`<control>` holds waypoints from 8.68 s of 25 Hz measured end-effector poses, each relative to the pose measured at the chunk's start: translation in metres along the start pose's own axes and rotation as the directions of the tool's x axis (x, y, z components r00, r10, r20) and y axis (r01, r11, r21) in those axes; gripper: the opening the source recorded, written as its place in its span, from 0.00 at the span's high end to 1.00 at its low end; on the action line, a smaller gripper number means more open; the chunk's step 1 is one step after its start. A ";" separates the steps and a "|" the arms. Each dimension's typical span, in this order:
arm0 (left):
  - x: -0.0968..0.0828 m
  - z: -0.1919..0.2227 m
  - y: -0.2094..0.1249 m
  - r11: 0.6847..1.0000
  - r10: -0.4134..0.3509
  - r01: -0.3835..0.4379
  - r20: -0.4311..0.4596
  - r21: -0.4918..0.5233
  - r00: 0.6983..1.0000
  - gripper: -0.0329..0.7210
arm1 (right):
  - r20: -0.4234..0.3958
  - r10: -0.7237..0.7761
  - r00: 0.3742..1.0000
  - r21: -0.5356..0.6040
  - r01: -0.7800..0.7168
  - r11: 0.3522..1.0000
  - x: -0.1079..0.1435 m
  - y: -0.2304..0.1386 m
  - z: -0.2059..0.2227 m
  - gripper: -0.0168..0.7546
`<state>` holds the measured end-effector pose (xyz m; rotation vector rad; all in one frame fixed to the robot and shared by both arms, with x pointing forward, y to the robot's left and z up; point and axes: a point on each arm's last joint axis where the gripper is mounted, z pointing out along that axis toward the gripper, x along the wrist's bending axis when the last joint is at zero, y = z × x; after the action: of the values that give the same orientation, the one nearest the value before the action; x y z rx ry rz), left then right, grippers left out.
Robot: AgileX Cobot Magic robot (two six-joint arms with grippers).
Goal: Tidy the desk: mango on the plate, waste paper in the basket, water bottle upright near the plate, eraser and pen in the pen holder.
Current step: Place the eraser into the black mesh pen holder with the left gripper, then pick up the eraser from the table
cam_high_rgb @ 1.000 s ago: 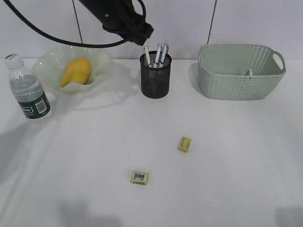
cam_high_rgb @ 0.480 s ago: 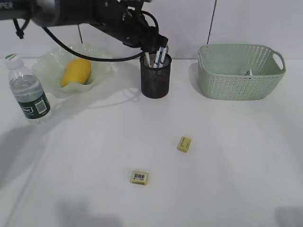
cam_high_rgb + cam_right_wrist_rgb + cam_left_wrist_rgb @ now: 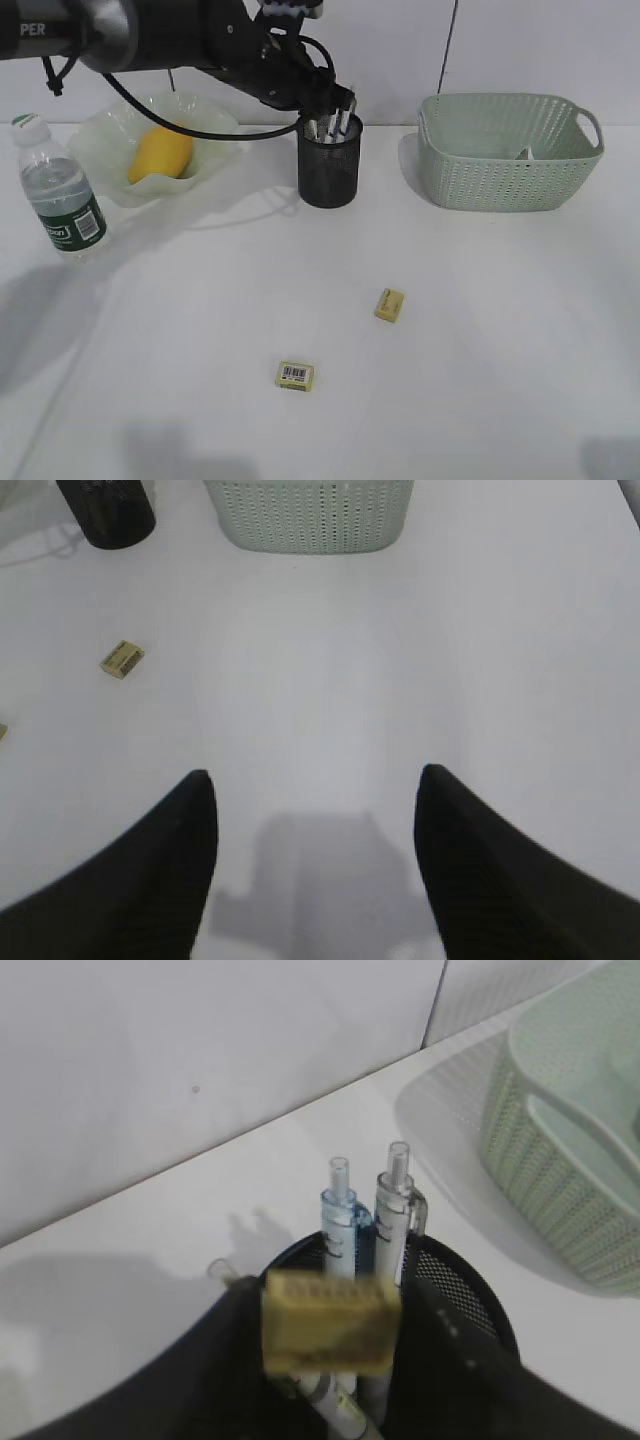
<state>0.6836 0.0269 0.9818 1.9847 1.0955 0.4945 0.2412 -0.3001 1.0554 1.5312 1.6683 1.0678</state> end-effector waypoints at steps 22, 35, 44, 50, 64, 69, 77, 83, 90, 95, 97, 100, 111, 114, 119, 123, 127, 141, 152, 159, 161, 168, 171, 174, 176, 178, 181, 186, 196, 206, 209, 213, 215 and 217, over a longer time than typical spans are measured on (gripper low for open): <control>-0.004 -0.046 0.027 1.000 0.015 -0.016 0.015 0.015 1.000 0.35 | 0.000 0.000 1.000 0.000 0.000 1.000 0.000 0.000 0.000 0.33; -0.012 -0.100 0.020 0.934 0.018 -0.045 0.078 0.355 0.997 0.35 | 0.000 0.001 1.000 0.000 -0.001 1.000 0.000 0.000 0.000 0.33; -0.014 -0.112 0.000 0.811 -0.012 -0.050 0.103 0.583 0.995 0.35 | 0.000 0.001 1.000 0.000 -0.001 1.000 0.000 0.000 0.000 0.33; -0.016 -0.113 -0.001 0.804 -0.046 -0.031 0.113 0.594 0.993 0.35 | 0.000 0.000 1.000 0.000 0.000 1.000 0.000 0.000 0.000 0.33; -0.028 -0.137 -0.018 0.771 -0.072 -0.019 0.117 0.637 0.990 0.36 | 0.000 0.001 1.000 0.000 -0.001 1.000 0.000 0.000 0.000 0.33; -0.027 -0.180 -0.036 0.755 -0.054 -0.027 0.103 0.655 0.993 0.36 | 0.000 0.001 1.000 0.000 -0.001 1.000 0.000 0.000 0.000 0.33; -0.029 -0.279 -0.074 0.804 -0.042 -0.023 0.096 0.594 0.995 0.38 | 0.000 0.000 1.000 0.000 0.000 1.000 0.000 0.000 0.000 0.33; -0.025 -0.349 -0.109 0.877 0.022 -0.049 0.062 0.477 0.998 0.38 | 0.000 0.000 1.000 0.000 0.000 1.000 0.000 0.000 0.000 0.33; -0.024 -0.420 -0.154 0.960 0.059 -0.068 0.039 0.271 0.997 0.38 | 0.000 0.001 1.000 0.000 -0.001 1.000 0.000 0.000 0.000 0.33; -0.025 -0.452 -0.184 0.989 0.069 -0.073 0.033 0.132 0.997 0.38 | -0.001 0.001 1.000 0.000 -0.001 1.000 0.000 0.000 0.000 0.33; -0.025 -0.463 -0.197 0.994 0.073 -0.075 0.031 0.079 0.997 0.38 | -0.001 0.001 1.000 0.001 -0.001 1.000 0.000 0.000 0.000 0.33; -0.024 -0.469 -0.216 0.996 0.076 -0.077 0.029 0.036 0.997 0.38 | -0.001 0.001 1.000 0.001 -0.001 1.000 0.000 0.000 0.000 0.33; -0.023 -0.465 -0.254 0.997 0.079 -0.079 0.029 0.022 0.996 0.38 | -0.001 0.001 1.000 0.001 -0.001 1.000 0.000 0.000 0.000 0.33; -0.023 -0.465 -0.253 0.997 0.079 -0.079 0.028 0.019 0.996 0.38 | -0.001 0.001 1.000 0.001 -0.001 1.000 0.000 0.000 0.000 0.33; -0.023 -0.456 -0.249 0.995 0.076 -0.075 0.021 -0.058 0.997 0.38 | -0.001 0.001 1.000 0.001 -0.001 1.000 0.000 0.000 0.000 0.33; -0.023 -0.453 -0.249 0.995 0.075 -0.074 0.020 -0.073 0.997 0.39 | -0.001 0.001 1.000 0.001 -0.001 1.000 0.000 0.000 0.000 0.33; -0.023 -0.453 -0.249 0.995 0.075 -0.074 0.020 -0.071 0.997 0.39 | -0.001 0.001 1.000 0.001 -0.001 1.000 0.000 0.000 0.000 0.33; -0.021 -0.455 -0.250 0.995 -0.030 0.018 -0.120 -0.096 0.992 0.39 | -0.001 0.001 1.000 0.001 -0.001 1.000 0.000 0.000 0.000 0.33; -0.025 -0.463 -0.256 0.964 -0.238 0.165 -0.397 -0.209 0.886 0.39 | -0.001 0.001 1.000 0.001 -0.001 1.000 0.000 0.000 0.000 0.33; -0.028 -0.466 -0.259 0.953 -0.269 0.172 -0.440 -0.249 0.857 0.39 | -0.001 0.001 1.000 0.001 -0.001 1.000 0.000 0.000 0.000 0.33; -0.028 -0.466 -0.259 0.951 -0.277 0.177 -0.450 -0.251 0.849 0.39 | -0.001 0.001 1.000 0.001 -0.001 1.000 0.000 0.000 0.000 0.33; -0.028 -0.466 -0.259 0.950 -0.282 0.181 -0.456 -0.253 0.844 0.39 | -0.001 0.001 1.000 0.001 -0.001 1.000 0.000 0.000 0.000 0.33; -0.028 -0.466 -0.259 0.950 -0.282 0.181 -0.456 -0.253 0.844 0.39 | -0.001 0.001 1.000 0.001 -0.001 1.000 0.000 0.000 0.000 0.33; -0.028 -0.466 -0.259 0.950 -0.282 0.181 -0.456 -0.253 0.844 0.39 | -0.001 0.001 1.000 0.001 -0.001 1.000 0.000 0.000 0.000 0.33; -0.028 -0.466 -0.259 0.950 -0.282 0.181 -0.456 -0.253 0.844 0.40 | -0.001 0.001 1.000 0.001 -0.001 1.000 0.000 0.000 0.000 0.33; -0.028 -0.466 -0.259 0.950 -0.282 0.181 -0.456 -0.253 0.844 0.41 | -0.001 0.001 1.000 0.001 -0.001 1.000 0.000 0.000 0.000 0.33; -0.028 -0.466 -0.259 0.950 -0.282 0.181 -0.456 -0.253 0.844 0.42 | -0.003 0.001 1.000 -0.017 -0.001 1.000 0.000 0.002 -0.001 0.33; -0.028 -0.466 -0.259 0.950 -0.282 0.181 -0.456 -0.253 0.844 0.43 | -0.014 0.000 1.000 -0.122 -0.001 0.993 0.002 0.023 -0.001 0.40; -0.028 -0.466 -0.259 0.950 -0.282 0.181 -0.456 -0.253 0.844 0.46 | 0.000 -0.012 1.000 0.060 0.012 0.998 0.008 0.063 0.083 0.44; -0.028 -0.466 -0.259 0.950 -0.282 0.181 -0.456 -0.253 0.844 0.52 | -0.001 -0.027 1.000 0.286 0.027 0.958 0.012 0.071 0.168 0.27; -0.028 -0.466 -0.259 0.950 -0.282 0.181 -0.455 -0.253 0.844 0.52 | 0.000 -0.042 0.999 0.374 0.039 0.926 0.013 0.074 0.191 0.22; -0.028 -0.466 -0.259 0.950 -0.282 0.181 -0.455 -0.253 0.844 0.52 | 0.003 -0.052 0.999 0.497 0.043 0.867 0.014 0.078 0.216 0.22; -0.028 -0.466 -0.259 0.950 -0.282 0.181 -0.455 -0.253 0.844 0.52 | 0.002 -0.059 0.998 0.547 0.048 0.835 0.015 0.081 0.225 0.22; -0.028 -0.466 -0.259 0.950 -0.282 0.181 -0.455 -0.253 0.844 0.53 | -0.006 -0.058 0.998 0.589 0.050 0.806 0.017 0.084 0.232 0.22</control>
<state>0.2293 0.2956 1.0590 1.5537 1.5081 0.9694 0.4809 -0.2492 1.0204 1.8371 2.1504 0.5114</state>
